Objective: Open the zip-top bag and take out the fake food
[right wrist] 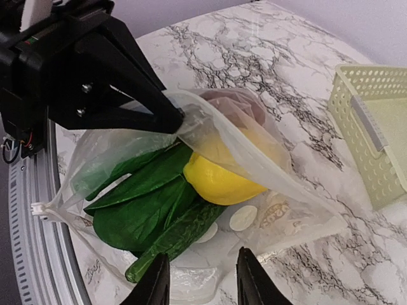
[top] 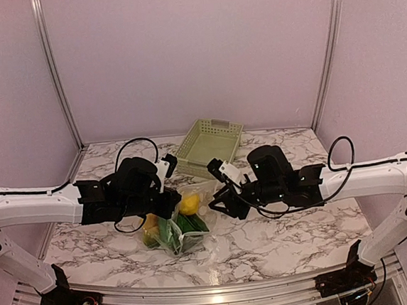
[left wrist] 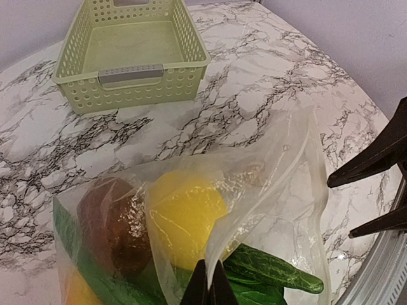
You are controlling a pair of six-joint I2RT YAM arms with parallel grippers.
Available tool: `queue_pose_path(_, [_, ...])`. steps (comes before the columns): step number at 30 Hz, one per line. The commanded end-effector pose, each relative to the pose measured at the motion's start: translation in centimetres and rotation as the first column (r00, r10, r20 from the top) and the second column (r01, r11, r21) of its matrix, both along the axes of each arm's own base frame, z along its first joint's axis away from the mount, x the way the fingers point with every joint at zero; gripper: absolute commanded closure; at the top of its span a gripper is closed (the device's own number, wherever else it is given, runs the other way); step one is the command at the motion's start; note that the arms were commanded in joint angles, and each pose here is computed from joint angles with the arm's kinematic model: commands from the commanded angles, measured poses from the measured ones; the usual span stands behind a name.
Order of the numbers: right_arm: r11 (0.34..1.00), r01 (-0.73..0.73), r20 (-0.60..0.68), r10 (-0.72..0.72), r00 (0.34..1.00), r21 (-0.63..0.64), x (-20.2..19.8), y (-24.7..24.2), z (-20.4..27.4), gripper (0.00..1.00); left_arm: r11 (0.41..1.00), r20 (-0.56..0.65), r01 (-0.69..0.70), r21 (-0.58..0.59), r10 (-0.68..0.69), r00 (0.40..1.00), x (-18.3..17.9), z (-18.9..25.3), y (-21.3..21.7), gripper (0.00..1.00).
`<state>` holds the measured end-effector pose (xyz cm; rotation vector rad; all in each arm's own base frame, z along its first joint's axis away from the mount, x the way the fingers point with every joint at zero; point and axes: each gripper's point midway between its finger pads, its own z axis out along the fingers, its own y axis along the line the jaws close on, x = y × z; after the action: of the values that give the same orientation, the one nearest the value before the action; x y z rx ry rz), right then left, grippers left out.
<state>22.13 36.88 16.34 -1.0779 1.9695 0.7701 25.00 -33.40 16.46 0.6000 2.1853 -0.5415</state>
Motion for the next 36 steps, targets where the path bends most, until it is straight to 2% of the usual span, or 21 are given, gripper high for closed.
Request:
queue_pose_path(1, [0.993, -0.088, 0.151, 0.074, 0.986, 0.084, -1.0, 2.0, 4.3, 0.65, 0.999, -0.029, 0.041, -0.034, -0.042, 0.999, -0.6, -0.8, -1.2, 1.00])
queue_pose_path(3, [0.992, -0.097, 0.157, 0.084, 0.984, 0.075, -1.1, 2.9, 4.3, 0.64, 0.999, -0.031, 0.042, -0.033, -0.043, 0.999, -0.5, -0.9, -1.3, 1.00])
queue_pose_path(6, [0.998, -0.063, 0.127, 0.064, 0.990, -0.011, -0.3, 4.2, 1.3, 0.65, 0.999, -0.031, 0.033, -0.032, -0.034, 0.999, -0.4, -1.0, -1.3, 1.00])
queue_pose_path(9, [1.000, -0.014, 0.126, 0.016, 0.992, -0.020, 0.7, 4.5, 0.1, 0.65, 0.999, -0.033, 0.028, -0.029, -0.029, 0.999, -0.4, -1.2, -1.2, 1.00])
queue_pose_path(17, [0.993, 0.119, 0.112, -0.120, 0.986, 0.013, 3.4, 5.7, -1.7, 0.34, 0.999, -0.027, 0.016, -0.041, -0.017, 0.999, -0.4, -0.7, -0.9, 1.00])
queue_pose_path(22, [0.977, 0.211, 0.105, -0.214, 0.971, 0.037, 5.1, 6.0, -2.4, 0.23, 0.999, -0.023, 0.013, -0.044, -0.014, 1.000, -0.4, -0.6, -0.7, 1.00])
queue_pose_path(31, [0.945, 0.320, 0.084, -0.325, 0.942, 0.067, 7.2, 6.7, -4.3, 0.20, 0.998, -0.011, 0.012, -0.068, -0.013, 1.000, -0.5, -0.2, -0.5, 1.00])
queue_pose_path(36, [0.933, 0.359, 0.076, -0.361, 0.930, 0.030, 7.9, 6.8, -6.1, 0.27, 0.998, -0.005, -0.002, -0.062, 0.002, 1.000, -0.4, -0.2, -0.2, 1.00])
